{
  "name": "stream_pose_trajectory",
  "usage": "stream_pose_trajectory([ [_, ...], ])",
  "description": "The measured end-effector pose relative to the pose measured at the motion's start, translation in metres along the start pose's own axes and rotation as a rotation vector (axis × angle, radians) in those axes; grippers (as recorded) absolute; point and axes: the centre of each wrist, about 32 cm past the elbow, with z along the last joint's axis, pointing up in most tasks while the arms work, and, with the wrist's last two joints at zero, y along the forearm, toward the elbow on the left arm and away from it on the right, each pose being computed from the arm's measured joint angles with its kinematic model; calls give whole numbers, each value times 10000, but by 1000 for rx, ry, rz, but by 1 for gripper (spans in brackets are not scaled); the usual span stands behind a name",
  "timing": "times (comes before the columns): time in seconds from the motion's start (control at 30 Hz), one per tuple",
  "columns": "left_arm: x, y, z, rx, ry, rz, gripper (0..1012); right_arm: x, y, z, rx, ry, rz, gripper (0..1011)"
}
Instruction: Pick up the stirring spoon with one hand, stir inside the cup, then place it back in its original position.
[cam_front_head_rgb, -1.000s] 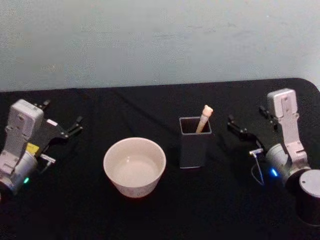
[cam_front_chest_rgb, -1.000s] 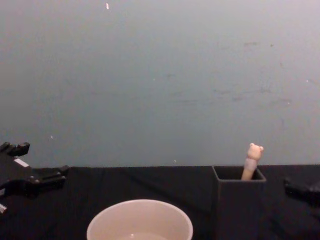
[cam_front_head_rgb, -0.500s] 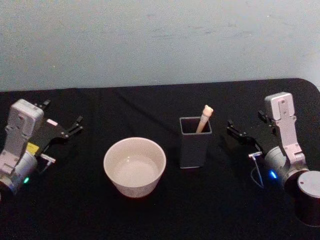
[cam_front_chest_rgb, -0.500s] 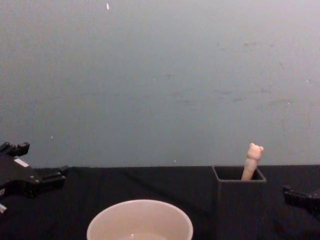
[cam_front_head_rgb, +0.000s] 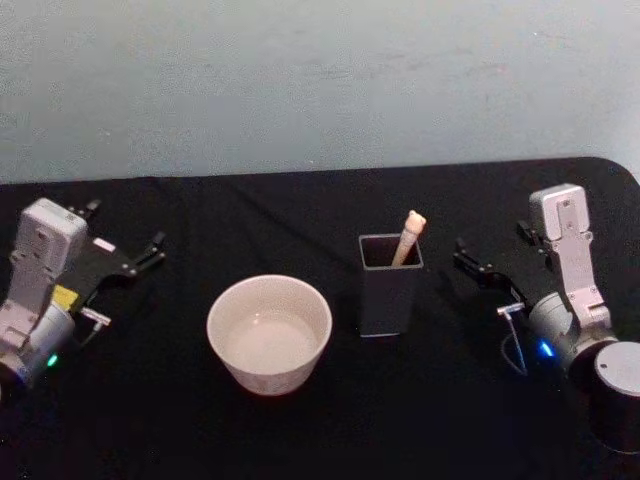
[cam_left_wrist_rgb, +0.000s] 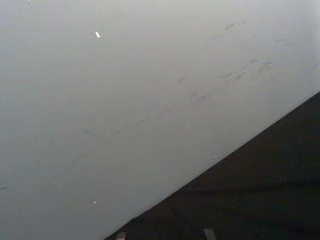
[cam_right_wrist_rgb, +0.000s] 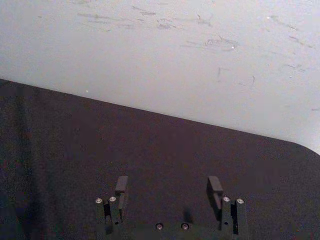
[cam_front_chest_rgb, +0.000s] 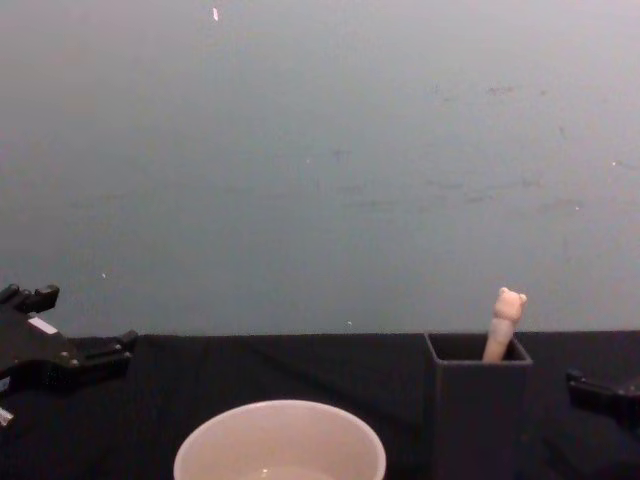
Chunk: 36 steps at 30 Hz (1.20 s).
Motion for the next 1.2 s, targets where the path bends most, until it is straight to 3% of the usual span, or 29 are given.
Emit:
stream_pose_trajectory([
  [1.2,0,0,0,0,0,0,1001,1,-1,4,2,0,-1,1002],
])
